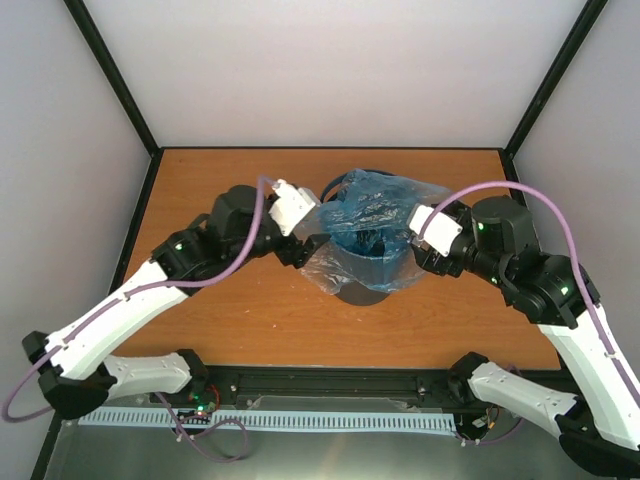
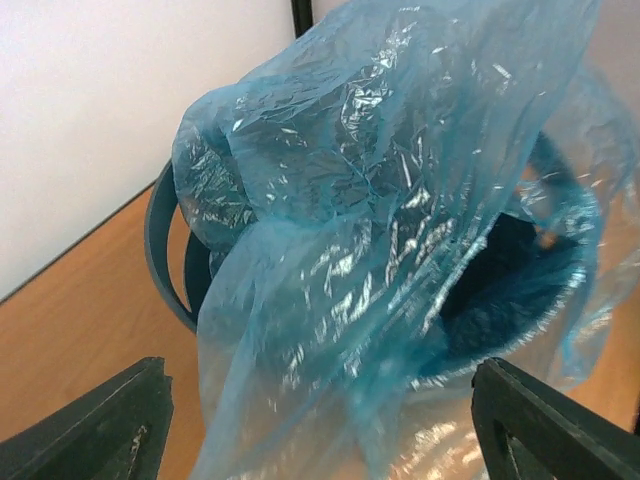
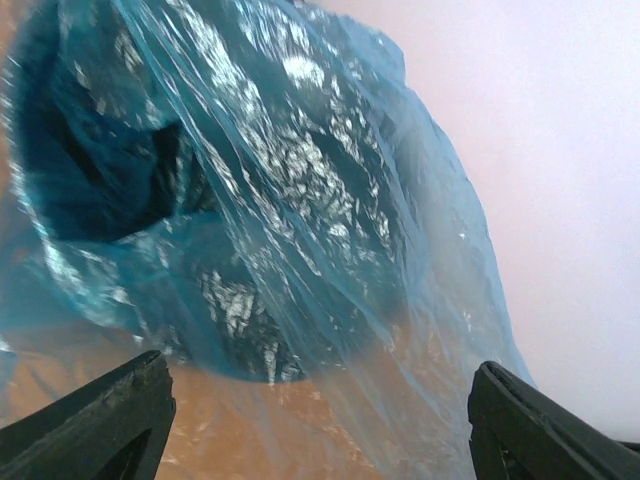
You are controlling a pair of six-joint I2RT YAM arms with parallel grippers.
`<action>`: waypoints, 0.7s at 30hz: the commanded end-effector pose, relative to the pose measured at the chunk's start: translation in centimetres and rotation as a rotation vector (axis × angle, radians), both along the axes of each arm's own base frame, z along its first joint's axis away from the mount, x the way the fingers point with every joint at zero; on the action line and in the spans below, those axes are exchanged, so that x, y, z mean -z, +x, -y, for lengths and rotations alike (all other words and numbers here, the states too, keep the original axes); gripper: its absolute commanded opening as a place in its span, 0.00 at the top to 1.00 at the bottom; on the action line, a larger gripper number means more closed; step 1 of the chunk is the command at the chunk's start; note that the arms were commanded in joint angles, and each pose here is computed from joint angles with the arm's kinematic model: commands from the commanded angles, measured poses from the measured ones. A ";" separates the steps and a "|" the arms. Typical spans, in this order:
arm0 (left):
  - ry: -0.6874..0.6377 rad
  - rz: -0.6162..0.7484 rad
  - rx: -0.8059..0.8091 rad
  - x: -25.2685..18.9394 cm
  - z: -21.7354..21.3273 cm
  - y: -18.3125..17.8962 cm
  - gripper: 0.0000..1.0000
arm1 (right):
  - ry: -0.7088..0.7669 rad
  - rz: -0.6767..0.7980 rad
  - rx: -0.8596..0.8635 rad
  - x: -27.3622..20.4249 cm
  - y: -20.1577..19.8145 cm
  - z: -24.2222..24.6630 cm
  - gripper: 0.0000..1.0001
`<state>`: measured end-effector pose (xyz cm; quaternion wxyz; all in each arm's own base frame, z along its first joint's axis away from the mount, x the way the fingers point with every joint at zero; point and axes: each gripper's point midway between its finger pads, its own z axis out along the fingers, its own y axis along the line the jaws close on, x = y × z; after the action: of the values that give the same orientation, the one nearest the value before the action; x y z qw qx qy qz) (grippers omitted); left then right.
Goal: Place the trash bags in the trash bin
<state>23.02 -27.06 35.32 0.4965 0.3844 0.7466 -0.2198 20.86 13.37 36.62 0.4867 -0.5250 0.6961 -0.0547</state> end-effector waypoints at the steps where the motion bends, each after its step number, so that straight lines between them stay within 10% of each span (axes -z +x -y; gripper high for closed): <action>1: 0.133 0.145 -0.017 -1.2 0.8 1.5 0.16 | -0.109 0.099 0.084 0.0 2.4 1.4 0.20; 10: 0.184 0.275 -0.061 -2.1 2.9 4.8 0.21 | -0.121 0.136 0.080 -1.5 5.2 -0.1 0.59; 16: 0.163 0.341 -0.198 -4.9 3.4 8.2 0.50 | -0.042 0.096 0.079 -2.8 8.7 -0.5 0.93; 21: 0.137 0.280 -0.269 -4.4 3.3 11.5 0.81 | 0.074 0.015 0.122 -2.0 12.9 0.6 0.97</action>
<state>31.99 -30.88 37.67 0.5700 0.3893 0.7221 -0.0460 31.67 12.30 38.34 0.4876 -0.4819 0.7181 -0.1196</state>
